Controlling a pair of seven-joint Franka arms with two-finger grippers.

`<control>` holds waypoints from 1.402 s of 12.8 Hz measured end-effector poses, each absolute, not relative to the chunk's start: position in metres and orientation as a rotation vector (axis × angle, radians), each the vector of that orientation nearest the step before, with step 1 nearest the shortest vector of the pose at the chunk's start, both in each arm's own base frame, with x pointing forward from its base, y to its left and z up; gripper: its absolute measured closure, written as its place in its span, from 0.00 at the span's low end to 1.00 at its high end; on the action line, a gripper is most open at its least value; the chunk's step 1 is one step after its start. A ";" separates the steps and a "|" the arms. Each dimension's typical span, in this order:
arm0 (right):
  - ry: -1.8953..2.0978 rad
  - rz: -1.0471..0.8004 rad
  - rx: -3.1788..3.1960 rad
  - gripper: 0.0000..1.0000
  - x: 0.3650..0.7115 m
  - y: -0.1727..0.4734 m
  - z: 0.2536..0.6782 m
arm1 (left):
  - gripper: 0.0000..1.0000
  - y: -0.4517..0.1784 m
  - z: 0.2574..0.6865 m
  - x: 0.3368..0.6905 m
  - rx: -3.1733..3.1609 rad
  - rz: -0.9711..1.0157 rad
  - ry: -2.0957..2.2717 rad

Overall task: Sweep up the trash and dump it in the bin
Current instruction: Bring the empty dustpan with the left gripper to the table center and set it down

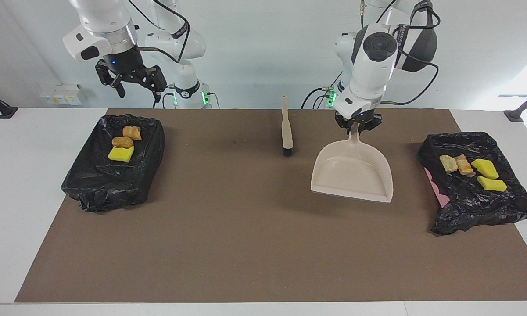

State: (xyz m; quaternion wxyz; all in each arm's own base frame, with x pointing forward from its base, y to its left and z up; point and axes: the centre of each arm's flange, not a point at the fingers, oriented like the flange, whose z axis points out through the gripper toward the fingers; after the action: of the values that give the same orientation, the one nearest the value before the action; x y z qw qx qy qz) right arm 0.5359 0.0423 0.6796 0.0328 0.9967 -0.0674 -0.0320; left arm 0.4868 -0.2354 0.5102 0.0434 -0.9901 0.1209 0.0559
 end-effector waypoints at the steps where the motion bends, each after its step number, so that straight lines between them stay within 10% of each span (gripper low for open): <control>1: -0.222 -0.099 3.066 0.00 0.536 0.037 0.680 | 0.69 -0.257 0.506 0.484 -3.062 0.151 0.303; 18: -0.171 -0.136 3.093 0.00 0.524 0.008 0.682 | 0.64 -0.374 0.354 0.526 -3.146 0.230 0.139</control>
State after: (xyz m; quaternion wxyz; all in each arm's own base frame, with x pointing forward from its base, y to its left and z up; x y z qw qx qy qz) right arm 0.5235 0.0083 0.6816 0.0204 0.9973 -0.0553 -0.0437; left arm 0.5263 -0.3739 0.3543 -0.0078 -0.9963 0.0441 0.0729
